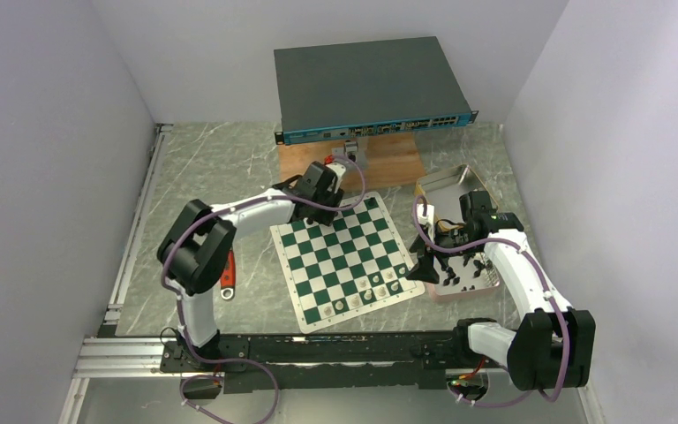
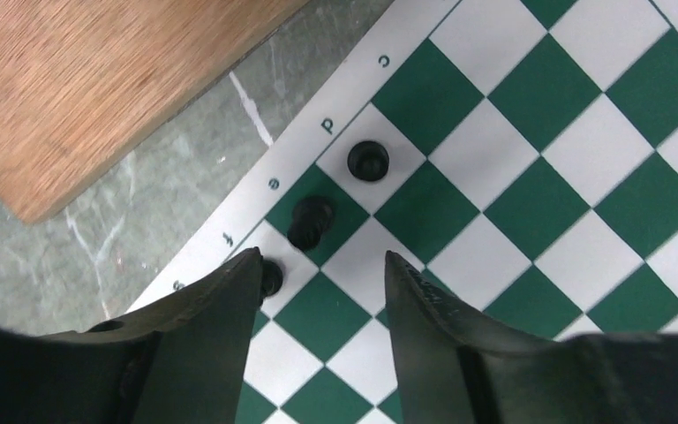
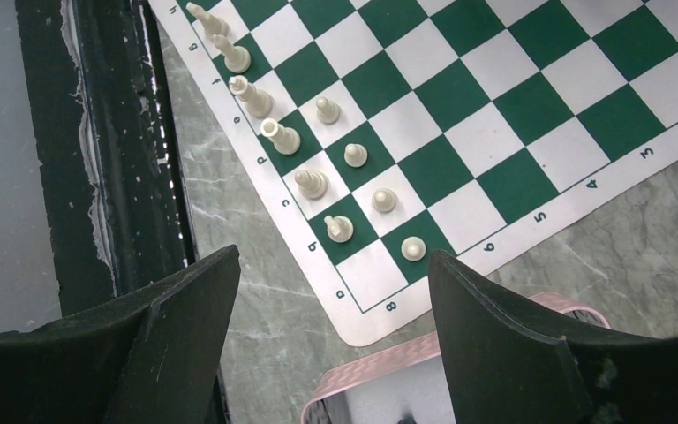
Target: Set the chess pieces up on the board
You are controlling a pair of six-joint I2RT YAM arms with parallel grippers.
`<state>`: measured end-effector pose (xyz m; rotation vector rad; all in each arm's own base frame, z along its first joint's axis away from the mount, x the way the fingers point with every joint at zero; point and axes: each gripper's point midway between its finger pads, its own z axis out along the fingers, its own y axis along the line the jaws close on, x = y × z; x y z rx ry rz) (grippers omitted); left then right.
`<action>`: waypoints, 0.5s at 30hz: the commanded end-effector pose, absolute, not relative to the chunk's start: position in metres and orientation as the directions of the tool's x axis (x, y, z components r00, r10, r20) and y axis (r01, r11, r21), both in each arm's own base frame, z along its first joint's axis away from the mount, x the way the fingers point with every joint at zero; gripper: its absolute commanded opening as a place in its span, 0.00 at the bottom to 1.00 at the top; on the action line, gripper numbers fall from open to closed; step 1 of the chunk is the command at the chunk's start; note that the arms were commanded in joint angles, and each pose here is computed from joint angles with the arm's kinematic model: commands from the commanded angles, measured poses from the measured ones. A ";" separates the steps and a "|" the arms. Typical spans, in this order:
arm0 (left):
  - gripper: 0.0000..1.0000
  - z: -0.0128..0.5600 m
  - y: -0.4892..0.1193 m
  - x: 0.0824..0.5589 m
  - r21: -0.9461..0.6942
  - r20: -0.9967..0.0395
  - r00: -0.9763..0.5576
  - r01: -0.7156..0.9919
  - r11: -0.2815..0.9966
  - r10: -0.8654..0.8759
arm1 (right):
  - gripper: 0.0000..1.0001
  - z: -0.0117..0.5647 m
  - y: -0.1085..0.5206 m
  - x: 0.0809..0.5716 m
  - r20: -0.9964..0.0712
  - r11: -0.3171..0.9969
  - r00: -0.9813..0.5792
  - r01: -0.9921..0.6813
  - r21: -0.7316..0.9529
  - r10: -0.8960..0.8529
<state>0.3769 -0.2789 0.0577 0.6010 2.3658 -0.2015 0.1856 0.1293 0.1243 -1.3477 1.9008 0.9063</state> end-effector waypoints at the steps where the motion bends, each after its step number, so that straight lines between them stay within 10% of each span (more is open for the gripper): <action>1: 0.62 0.110 -0.283 0.373 -0.048 -0.756 -0.590 0.483 0.875 0.284 | 0.80 0.141 0.132 0.192 -0.832 0.219 -0.225 -0.967 0.127 -0.508; 15: 0.73 0.176 -0.263 0.307 -0.190 -0.882 -0.458 0.561 0.805 0.111 | 0.80 0.156 0.092 0.214 -0.828 0.415 -0.275 -0.908 0.057 -0.489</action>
